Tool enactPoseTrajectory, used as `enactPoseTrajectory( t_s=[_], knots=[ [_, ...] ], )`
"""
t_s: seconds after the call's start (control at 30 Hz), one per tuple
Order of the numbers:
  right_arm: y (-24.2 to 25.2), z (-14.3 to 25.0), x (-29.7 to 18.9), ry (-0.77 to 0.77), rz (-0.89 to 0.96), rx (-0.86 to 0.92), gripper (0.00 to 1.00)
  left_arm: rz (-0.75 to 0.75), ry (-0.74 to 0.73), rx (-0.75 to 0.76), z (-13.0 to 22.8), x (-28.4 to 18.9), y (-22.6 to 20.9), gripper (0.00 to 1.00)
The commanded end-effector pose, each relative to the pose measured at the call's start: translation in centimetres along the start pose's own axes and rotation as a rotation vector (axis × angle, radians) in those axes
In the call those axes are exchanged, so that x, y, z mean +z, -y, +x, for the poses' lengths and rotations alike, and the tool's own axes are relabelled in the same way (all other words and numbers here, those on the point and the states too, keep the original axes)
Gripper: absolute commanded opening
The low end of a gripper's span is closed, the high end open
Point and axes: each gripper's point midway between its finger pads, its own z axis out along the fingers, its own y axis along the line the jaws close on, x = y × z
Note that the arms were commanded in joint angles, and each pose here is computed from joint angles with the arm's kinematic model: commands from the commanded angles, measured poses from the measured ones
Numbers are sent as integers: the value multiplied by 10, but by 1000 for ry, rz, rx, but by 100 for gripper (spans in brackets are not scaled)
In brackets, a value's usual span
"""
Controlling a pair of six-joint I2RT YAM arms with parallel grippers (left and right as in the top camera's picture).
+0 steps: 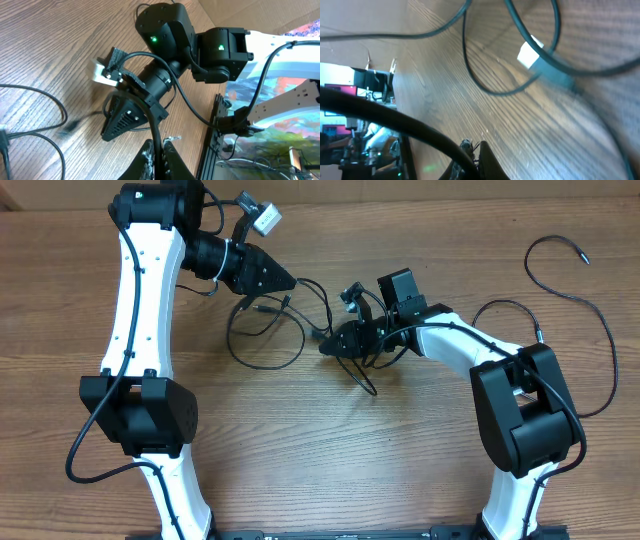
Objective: Untangle cables
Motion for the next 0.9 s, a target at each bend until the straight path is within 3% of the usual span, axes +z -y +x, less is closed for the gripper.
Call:
enactPoseTrajectory(
  t_s=[0.0, 0.4, 0.63, 0.87],
  knots=[
    [0, -3, -11, 13, 9, 19, 4, 10, 20, 8, -6, -2, 7, 8],
    [10, -3, -20, 22, 30, 109, 4, 4, 17, 10, -6, -2, 6, 10],
    [15, -2, -23, 22, 48, 112, 4, -120, -16, -100, -2, 0, -24, 9],
    [91, 30, -59, -19, 433, 302, 4, -197, -32, -251, 9, 10, -56, 14]
  ],
)
